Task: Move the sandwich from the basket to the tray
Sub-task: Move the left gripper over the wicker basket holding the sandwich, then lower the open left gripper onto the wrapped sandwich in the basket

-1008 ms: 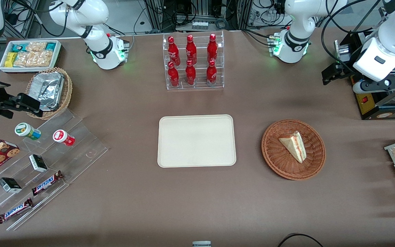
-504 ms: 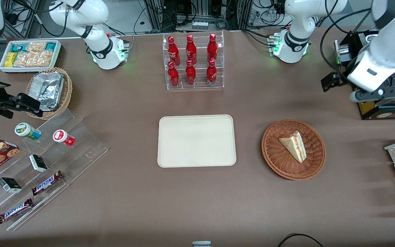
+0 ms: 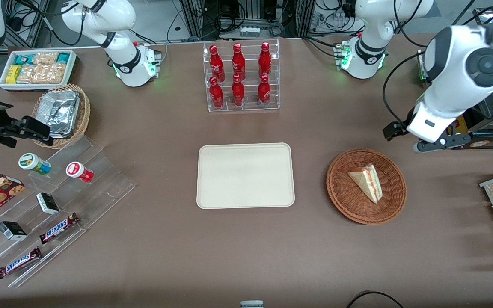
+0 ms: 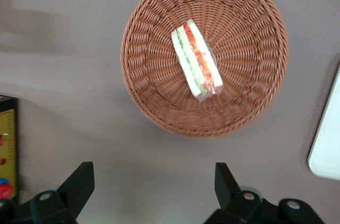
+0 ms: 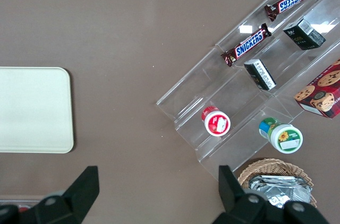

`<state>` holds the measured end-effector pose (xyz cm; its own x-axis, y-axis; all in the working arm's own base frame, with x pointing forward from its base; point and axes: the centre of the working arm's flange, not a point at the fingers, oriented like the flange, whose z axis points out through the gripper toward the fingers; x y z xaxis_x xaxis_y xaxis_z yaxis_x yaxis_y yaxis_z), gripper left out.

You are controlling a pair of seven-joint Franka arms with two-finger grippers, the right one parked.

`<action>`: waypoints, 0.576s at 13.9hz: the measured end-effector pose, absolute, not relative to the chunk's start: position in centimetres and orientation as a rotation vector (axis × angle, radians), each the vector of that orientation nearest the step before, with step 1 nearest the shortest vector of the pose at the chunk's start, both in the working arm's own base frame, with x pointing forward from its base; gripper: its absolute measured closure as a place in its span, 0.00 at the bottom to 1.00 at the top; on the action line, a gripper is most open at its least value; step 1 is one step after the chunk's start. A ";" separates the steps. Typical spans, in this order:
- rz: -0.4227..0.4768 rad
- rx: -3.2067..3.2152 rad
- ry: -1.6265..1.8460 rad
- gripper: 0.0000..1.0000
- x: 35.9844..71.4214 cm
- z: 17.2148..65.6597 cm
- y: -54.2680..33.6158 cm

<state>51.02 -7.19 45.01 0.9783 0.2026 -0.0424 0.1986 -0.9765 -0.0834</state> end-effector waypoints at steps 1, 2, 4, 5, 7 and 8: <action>0.056 -3.043 -0.374 0.00 50.9 44.3 -7.3; 0.036 -3.034 -0.465 0.00 50.9 43.6 -7.5; -0.004 -3.011 -0.650 0.00 51.1 42.5 -8.4; -0.014 -3.002 -0.707 0.00 51.3 41.8 -8.9; -0.004 -2.995 -0.750 0.00 51.7 40.3 -9.4; 0.005 -2.994 -0.752 0.00 51.9 39.6 -9.4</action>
